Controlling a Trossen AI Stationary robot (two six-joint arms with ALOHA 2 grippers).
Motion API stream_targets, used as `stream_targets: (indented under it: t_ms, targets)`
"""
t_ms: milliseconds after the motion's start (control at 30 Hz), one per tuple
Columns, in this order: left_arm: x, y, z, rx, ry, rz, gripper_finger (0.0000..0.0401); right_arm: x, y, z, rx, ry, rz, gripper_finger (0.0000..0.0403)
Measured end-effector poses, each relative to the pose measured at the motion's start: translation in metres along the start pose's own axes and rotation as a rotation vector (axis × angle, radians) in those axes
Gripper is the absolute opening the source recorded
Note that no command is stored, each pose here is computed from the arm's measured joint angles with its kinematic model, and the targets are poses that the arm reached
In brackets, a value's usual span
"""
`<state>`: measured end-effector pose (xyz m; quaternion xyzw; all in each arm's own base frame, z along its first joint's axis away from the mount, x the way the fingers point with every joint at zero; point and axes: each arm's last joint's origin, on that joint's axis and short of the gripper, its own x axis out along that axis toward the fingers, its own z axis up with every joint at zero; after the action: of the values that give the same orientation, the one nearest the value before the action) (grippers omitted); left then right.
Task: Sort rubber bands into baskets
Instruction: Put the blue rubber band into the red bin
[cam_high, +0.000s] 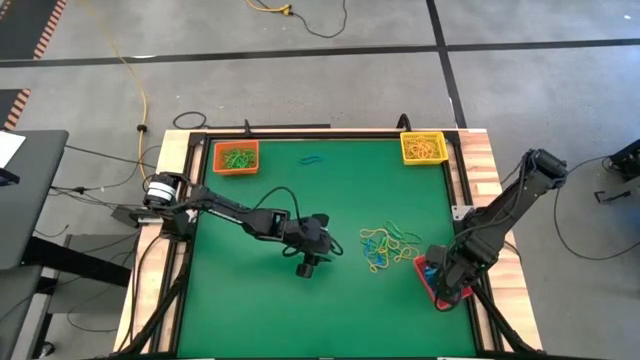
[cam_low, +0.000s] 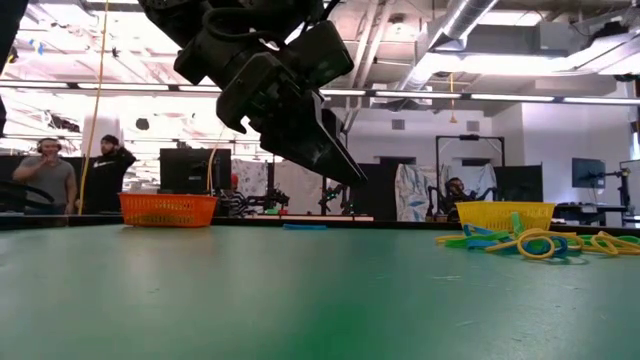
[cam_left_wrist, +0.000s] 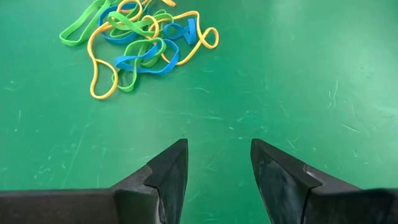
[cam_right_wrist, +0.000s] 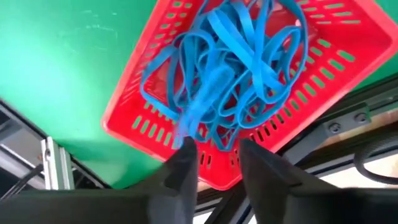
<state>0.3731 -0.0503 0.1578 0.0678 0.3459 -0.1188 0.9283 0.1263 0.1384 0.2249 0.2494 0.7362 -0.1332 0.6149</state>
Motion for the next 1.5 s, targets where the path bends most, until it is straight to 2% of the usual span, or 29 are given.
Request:
stream_targets:
  t_ms: [200,300,433,667,833,933,1067,1300,1367,1500]
  targets:
    - [0.000,0.000,0.000,0.000,-0.001,0.000,0.0165,0.000,-0.001,0.002,0.002,-0.057,-0.012,0.0214]
    - [0.000,0.001,0.000,-0.001,0.003,0.025,0.0165,-0.002,-0.001,0.003,0.000,-0.131,-0.025,0.0232]
    - [0.000,0.004,0.000,-0.008,0.011,0.097,0.0165,-0.010,0.003,0.007,-0.031,-0.281,-0.027,0.0234]
    - [-0.004,0.023,-0.002,-0.026,0.023,0.205,0.0165,-0.026,0.011,0.025,-0.144,-0.665,-0.059,0.0224]
    - [-0.023,0.046,0.002,-0.069,0.027,0.262,0.0165,-0.034,0.017,0.044,-0.267,-0.882,-0.125,0.0224]
    - [-0.043,0.062,0.005,-0.103,0.032,0.345,0.0165,-0.038,0.019,0.057,-0.318,-0.975,-0.192,0.0224]
    - [-0.076,0.086,0.010,-0.124,0.023,0.479,0.0165,-0.037,0.022,0.077,-0.359,-1.021,-0.292,0.0224]
    - [-0.122,0.136,-0.004,-0.183,0.073,0.658,0.0165,-0.021,0.027,0.118,-0.409,-0.994,-0.439,0.0223]
    - [-0.129,0.152,-0.015,-0.224,0.097,0.656,0.0165,-0.014,0.029,0.130,-0.426,-0.987,-0.475,0.0223]
    - [-0.137,0.183,-0.039,-0.322,0.104,0.584,0.0165,-0.002,0.032,0.154,-0.441,-0.984,-0.513,0.0223]
